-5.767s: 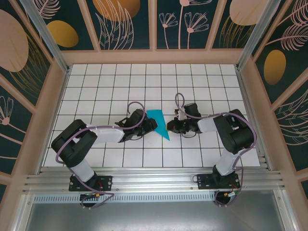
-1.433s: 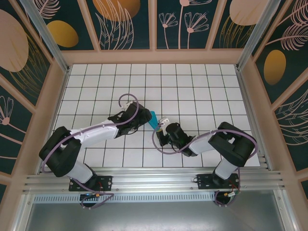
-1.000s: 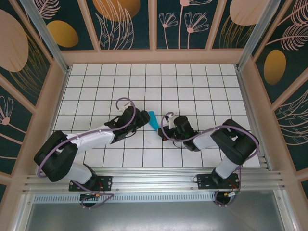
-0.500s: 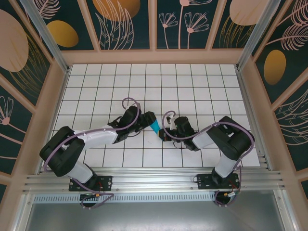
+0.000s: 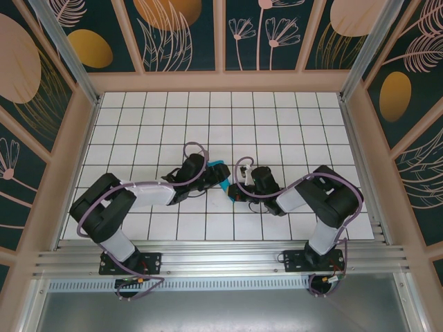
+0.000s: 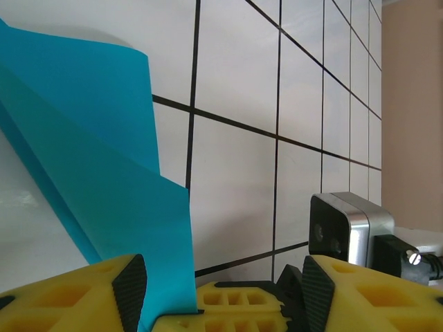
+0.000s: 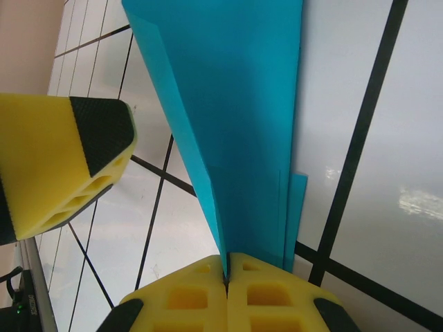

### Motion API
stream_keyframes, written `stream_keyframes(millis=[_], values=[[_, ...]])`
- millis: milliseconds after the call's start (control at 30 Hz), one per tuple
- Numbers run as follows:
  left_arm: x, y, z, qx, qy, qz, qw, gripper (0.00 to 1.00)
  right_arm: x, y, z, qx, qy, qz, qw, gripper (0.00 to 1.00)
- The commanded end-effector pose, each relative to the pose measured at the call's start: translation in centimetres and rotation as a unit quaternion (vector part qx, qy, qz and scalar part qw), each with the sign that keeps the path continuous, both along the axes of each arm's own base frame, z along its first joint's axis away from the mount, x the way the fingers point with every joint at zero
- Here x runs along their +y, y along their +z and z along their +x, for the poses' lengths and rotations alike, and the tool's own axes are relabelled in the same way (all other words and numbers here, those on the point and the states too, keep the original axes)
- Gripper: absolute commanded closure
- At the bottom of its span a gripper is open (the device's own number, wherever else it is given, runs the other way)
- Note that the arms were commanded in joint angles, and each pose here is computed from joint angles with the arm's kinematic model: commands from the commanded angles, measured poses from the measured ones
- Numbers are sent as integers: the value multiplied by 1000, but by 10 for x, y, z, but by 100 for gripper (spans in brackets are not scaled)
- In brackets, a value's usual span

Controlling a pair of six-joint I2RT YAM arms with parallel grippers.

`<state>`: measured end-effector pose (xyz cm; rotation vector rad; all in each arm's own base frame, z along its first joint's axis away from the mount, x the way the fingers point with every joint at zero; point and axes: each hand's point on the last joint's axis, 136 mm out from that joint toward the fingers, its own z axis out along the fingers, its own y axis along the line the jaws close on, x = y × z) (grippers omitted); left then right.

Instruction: Fold a paper plane with a square sheet of paper (pick it up from the middle)

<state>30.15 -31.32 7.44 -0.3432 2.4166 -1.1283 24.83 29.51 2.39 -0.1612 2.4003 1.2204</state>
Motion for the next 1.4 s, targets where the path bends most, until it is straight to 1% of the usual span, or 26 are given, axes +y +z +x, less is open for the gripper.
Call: stream_keyframes(millis=[0, 200, 233, 400, 600, 767, 833, 933, 1067, 1200, 1233, 1267, 1367], values=[[-14, 18, 14, -35, -12, -22, 999, 36, -4, -26, -12, 47, 3, -28, 998, 100], [-18, 17, 20, -43, -13, -16, 999, 36, -5, -28, -13, 49, 4, -33, 998, 100], [-17, 3, 21, -31, -11, 0, 999, 36, -6, -27, -13, 48, 4, -33, 998, 99], [-15, -15, 19, -17, -15, 18, 1000, 37, -3, -20, -11, 44, 9, -33, 998, 93], [-14, -19, 19, -17, -20, 31, 999, 37, 0, -7, -9, 41, 14, -31, 999, 84], [-16, -19, 19, -20, -27, 35, 999, 37, 3, 0, -6, 41, 18, -33, 998, 82], [-17, -18, 19, -21, -29, 35, 999, 37, 3, -1, -6, 43, 16, -36, 998, 84], [-17, -18, 20, -22, -30, 37, 999, 37, 1, -5, -7, 54, 13, -38, 998, 93], [-17, -12, 19, -25, -31, 34, 999, 37, 0, -8, -12, 72, 8, -29, 997, 100], [-17, 7, 20, -39, -26, 18, 999, 36, -5, -6, -14, 88, -2, -4, 996, 100], [-16, 7, 20, -38, -23, 17, 999, 35, -8, -6, -15, 94, -7, 4, 996, 100], [-15, 24, 19, -52, -21, 3, 998, 34, -9, -6, -15, 98, -10, 11, 995, 100], [-13, 34, 16, -61, -18, -14, 998, 33, -11, -4, -16, 107, -9, 26, 994, 100]])
